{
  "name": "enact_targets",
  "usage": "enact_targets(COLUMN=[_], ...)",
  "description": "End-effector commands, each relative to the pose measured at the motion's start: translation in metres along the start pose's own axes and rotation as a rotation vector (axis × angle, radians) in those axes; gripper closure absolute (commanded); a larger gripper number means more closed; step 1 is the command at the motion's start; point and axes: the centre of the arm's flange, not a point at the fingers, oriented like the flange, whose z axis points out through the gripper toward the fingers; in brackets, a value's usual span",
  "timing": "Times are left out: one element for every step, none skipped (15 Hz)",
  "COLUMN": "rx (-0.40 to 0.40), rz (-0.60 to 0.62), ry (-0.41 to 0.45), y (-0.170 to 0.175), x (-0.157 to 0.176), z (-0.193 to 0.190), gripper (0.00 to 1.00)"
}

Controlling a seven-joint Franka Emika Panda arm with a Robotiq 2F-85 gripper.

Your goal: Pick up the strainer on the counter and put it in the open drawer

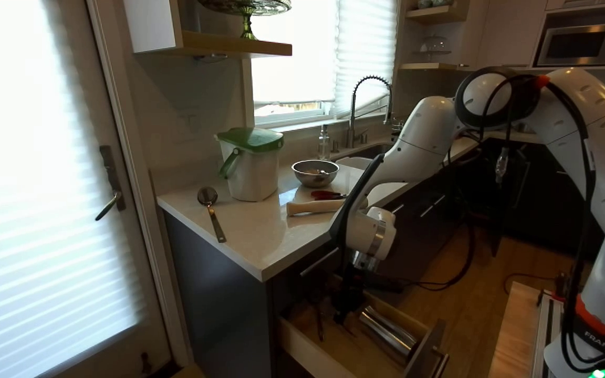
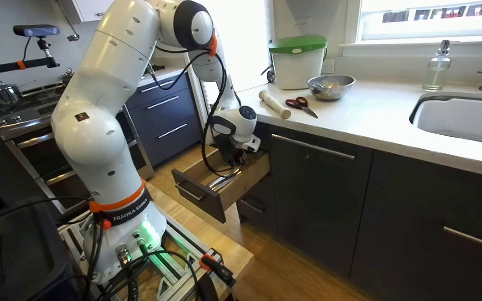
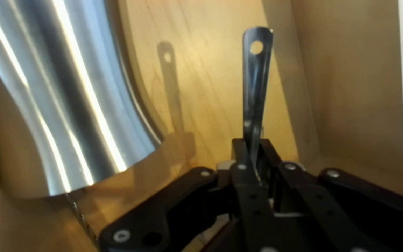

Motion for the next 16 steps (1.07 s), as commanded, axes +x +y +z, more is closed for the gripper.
enact_targets(rx=[-0.013,-0.022,-0.023,-0.028,-0.03,-0.041,-0.048,-0.047,-0.043,-0.043,-0.039,-0.041,-0.03,-0.029,-0.023,-0.023], rz=[0.039,0.044,0.049,0.05,0.047,0.034,0.025,0.005,-0.027,-0.062,-0.103,-0.132,-0.169,-0.21,-0.236,-0.253], ry=[0.035,0.037,0.031,0.031,0.025,0.018,0.015,0.003,-0.008,-0.015,-0.03,-0.034,-0.046,-0.044,-0.043,-0.058], y=[0.01,0.011,0.012,0.014,0.015,0.016,0.017,0.017,0.015,0.014,0.011,0.009,0.005,0.001,-0.003,-0.007], x=[-0.011,-0.012,-0.013,-0.014,-0.016,-0.019,-0.022,-0.025,-0.03,-0.035,-0.042,-0.047,-0.055,-0.061,-0.067,-0.073], z=[0.005,0.005,0.005,0.005,0.004,0.002,0.0,-0.002,-0.005,-0.009,-0.013,-0.016,-0.022,-0.026,-0.03,-0.034], gripper=[0.97,0.97,0.97,0.63,0.62,0.57,0.48,0.42,0.35,0.26,0.19,0.11,0.05,0.0,0.0,0.0])
